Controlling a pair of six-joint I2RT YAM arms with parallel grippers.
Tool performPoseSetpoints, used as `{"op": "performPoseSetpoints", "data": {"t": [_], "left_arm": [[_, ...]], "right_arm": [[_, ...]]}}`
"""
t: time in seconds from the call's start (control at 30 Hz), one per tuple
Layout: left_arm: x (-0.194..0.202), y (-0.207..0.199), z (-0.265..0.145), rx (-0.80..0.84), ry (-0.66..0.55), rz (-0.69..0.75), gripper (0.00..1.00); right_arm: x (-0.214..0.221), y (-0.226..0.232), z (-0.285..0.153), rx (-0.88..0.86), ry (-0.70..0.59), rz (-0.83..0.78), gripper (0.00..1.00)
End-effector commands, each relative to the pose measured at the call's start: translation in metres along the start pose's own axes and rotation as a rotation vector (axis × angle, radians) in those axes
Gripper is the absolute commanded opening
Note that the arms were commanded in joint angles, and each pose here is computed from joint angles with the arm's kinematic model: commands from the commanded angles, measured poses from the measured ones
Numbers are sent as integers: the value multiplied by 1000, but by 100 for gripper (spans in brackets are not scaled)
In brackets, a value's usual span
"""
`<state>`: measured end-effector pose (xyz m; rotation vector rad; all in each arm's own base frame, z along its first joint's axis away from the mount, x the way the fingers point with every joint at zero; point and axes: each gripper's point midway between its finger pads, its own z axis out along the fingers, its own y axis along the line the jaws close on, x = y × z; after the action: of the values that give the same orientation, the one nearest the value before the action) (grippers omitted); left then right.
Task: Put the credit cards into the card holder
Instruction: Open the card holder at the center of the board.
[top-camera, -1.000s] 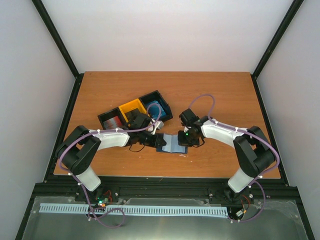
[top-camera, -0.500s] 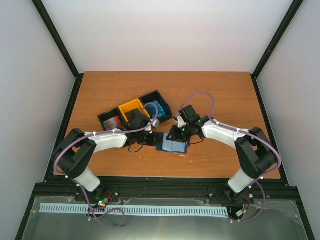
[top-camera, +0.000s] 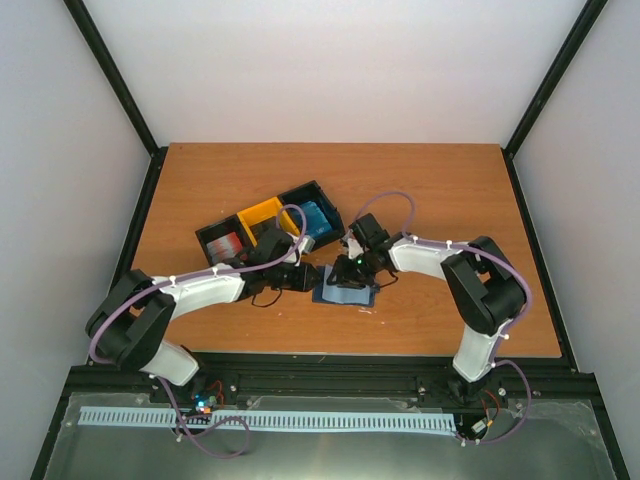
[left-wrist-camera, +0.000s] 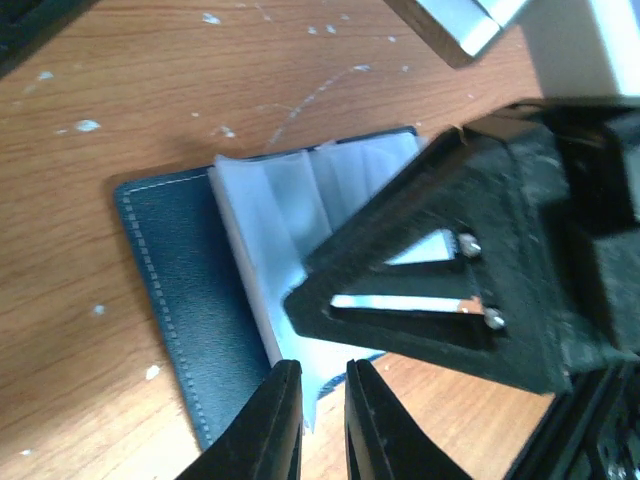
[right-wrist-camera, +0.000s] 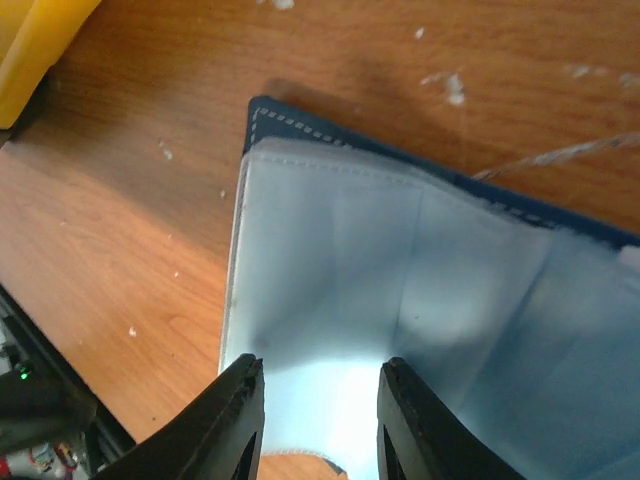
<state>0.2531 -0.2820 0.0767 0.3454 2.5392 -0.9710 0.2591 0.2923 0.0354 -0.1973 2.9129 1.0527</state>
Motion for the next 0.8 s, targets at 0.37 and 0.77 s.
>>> {"op": "performPoseSetpoints", "data": {"t": [0.37, 0.77], "left_arm": [[-15, -45, 9, 217, 6, 131, 19], [11, -6, 47, 77, 154, 57, 17]], "right_arm": [[-27, -28, -64, 329, -253, 33, 32], [5, -20, -49, 228, -89, -18, 33]]}}
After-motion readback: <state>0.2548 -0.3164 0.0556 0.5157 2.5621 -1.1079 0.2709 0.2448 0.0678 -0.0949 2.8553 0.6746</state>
